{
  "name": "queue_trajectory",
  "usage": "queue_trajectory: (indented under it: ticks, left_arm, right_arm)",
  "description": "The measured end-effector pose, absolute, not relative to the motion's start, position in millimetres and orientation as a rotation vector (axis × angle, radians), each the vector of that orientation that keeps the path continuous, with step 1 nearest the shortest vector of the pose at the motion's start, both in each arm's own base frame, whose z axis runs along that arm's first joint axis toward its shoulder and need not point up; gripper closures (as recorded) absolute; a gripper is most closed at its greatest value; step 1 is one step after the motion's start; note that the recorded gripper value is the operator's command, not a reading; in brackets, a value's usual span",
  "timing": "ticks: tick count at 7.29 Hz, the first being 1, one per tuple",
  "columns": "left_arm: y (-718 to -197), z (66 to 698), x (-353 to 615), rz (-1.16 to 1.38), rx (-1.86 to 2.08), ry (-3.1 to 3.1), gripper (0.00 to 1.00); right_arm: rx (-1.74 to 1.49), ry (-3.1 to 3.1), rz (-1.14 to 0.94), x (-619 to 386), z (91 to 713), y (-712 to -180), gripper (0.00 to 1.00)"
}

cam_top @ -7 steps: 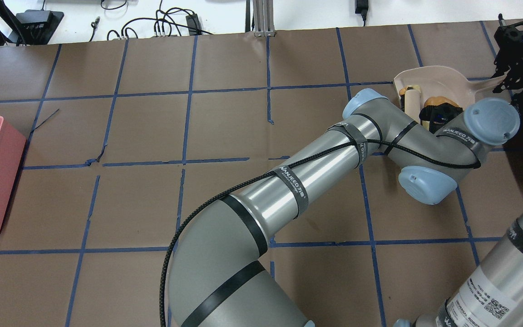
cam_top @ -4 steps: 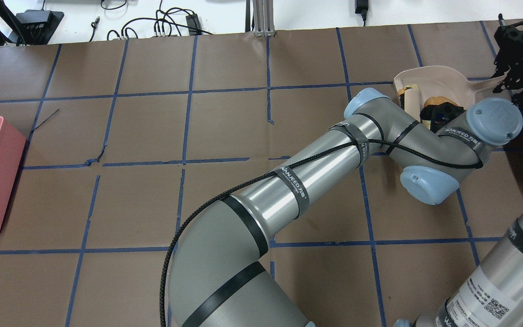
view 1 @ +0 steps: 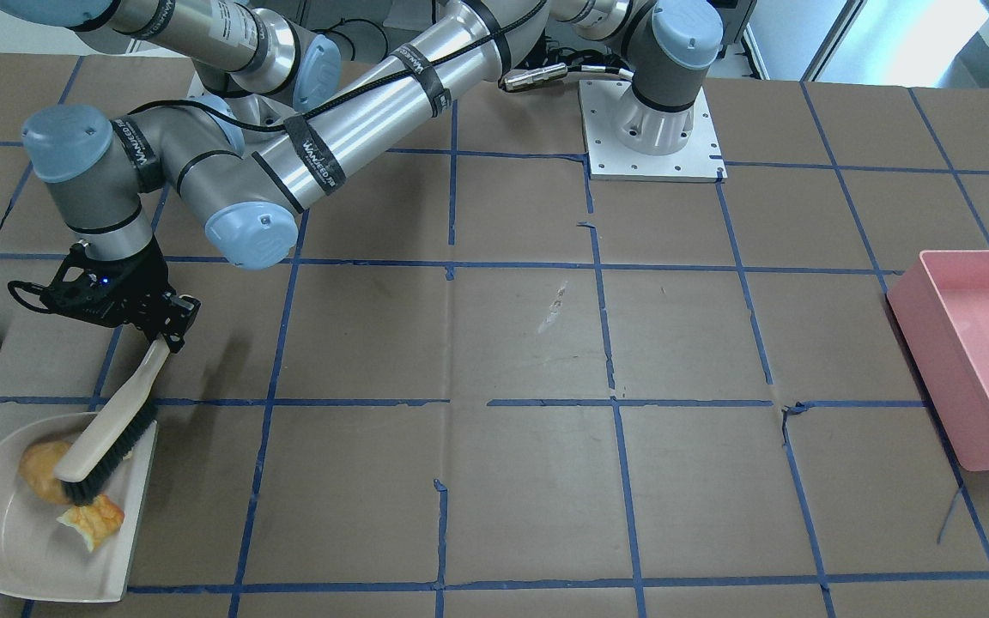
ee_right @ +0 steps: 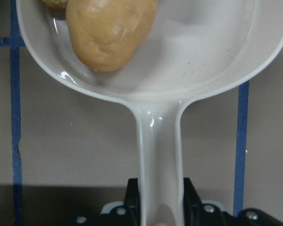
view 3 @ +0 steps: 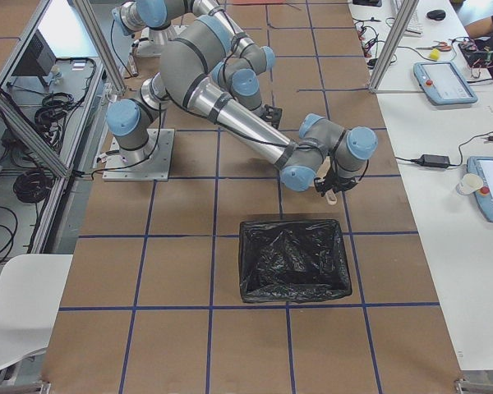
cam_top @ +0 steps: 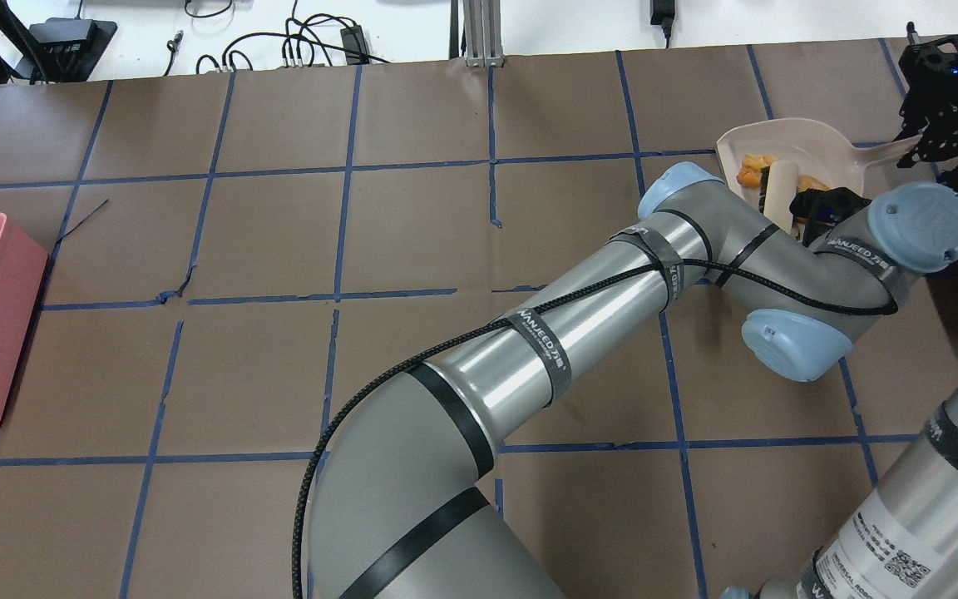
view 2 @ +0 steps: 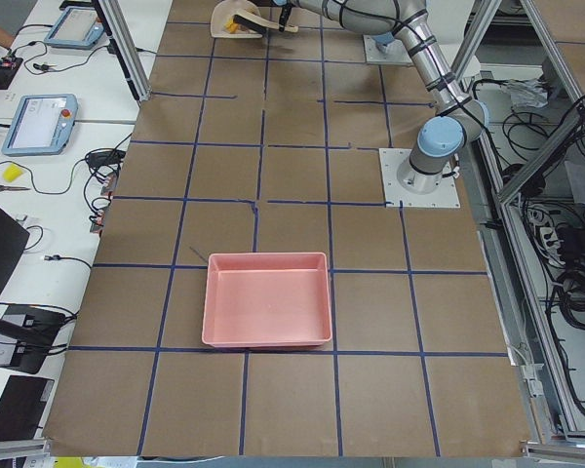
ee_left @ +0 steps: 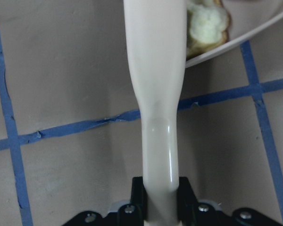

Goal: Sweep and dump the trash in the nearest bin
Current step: 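Keep brushing the remaining debris into the dustpan with the left gripper, then lift the loaded dustpan with the right gripper while the left withdraws the brush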

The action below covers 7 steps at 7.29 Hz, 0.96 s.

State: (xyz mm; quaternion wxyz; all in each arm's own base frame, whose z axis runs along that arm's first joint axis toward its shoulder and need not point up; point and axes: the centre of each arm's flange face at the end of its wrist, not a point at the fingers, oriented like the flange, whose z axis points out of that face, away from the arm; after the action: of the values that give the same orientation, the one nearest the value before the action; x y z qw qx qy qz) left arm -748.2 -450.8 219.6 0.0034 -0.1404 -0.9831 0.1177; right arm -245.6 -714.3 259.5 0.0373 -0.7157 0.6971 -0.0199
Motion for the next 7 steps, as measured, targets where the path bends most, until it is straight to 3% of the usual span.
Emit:
queue_trajectory:
  ticks: [7]
  left_arm:
    - [-452.6, 280.0, -729.3, 0.408, -0.522, -3.076, 0.96]
  right_arm:
    - [-2.196, 2.14, -0.069, -245.5, 259.7, -714.8, 1.0]
